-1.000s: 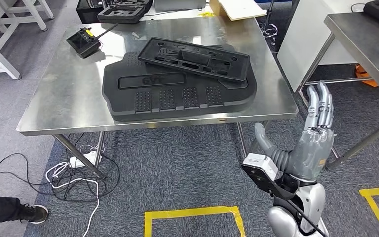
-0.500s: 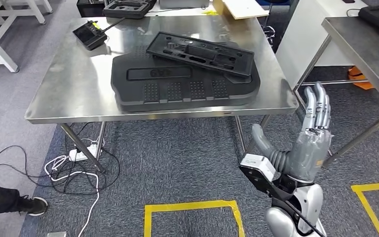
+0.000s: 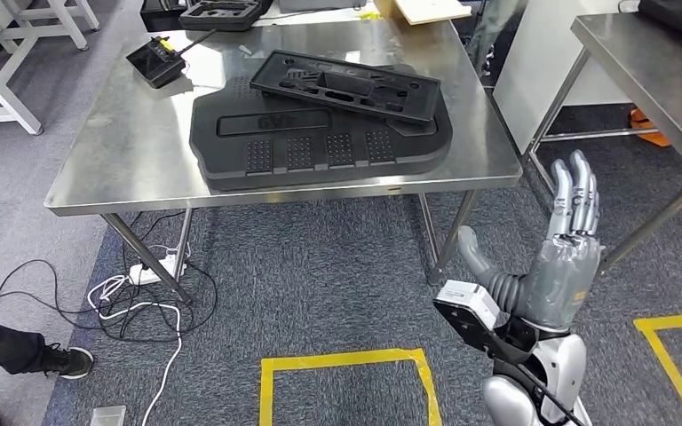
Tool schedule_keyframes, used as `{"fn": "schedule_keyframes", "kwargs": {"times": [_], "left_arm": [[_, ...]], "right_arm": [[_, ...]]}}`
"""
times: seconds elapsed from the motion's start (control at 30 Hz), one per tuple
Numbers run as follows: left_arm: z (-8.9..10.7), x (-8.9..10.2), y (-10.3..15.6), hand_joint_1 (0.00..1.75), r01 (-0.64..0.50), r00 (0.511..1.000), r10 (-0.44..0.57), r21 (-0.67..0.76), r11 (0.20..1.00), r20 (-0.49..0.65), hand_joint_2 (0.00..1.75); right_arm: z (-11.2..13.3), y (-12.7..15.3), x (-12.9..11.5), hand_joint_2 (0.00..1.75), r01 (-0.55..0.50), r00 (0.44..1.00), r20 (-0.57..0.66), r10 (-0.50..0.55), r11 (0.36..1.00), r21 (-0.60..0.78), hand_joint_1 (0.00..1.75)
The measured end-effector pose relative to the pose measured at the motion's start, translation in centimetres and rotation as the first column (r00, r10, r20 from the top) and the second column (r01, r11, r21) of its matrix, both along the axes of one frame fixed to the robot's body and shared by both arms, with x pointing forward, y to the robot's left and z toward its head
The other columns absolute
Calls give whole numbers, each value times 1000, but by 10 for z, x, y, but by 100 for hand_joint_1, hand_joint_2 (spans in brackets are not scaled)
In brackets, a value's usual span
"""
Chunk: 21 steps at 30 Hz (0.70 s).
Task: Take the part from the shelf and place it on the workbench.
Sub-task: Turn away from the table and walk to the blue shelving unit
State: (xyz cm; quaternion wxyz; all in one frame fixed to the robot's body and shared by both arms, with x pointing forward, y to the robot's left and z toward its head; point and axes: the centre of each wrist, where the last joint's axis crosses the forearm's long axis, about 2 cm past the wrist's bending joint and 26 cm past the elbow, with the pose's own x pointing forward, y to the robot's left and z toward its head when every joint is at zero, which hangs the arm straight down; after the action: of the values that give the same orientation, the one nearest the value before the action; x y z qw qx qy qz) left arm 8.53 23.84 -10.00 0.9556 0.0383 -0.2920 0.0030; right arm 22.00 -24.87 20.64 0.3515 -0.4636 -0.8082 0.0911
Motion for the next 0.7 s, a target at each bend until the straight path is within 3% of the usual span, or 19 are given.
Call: {"fn": "schedule_keyframes", "kwargs": {"times": [0.2,0.33,0.7], "left_arm": [[0,-1,0,0,-3,1000,3,-1,1000,-2,0],[0,0,0,0,-3,1000,3,-2,1000,5,0],[0,1,-2,0,2,1000,-2,-7,1000,8,0]], "right_arm": [[-1,0,0,175,-27,1000,-2,27,999,37,0],[-1,0,0,0,-52,999,-1,53,996,77,0],[-3,-2,-3,0,-29,999,-21,31,996,84,0]]}}
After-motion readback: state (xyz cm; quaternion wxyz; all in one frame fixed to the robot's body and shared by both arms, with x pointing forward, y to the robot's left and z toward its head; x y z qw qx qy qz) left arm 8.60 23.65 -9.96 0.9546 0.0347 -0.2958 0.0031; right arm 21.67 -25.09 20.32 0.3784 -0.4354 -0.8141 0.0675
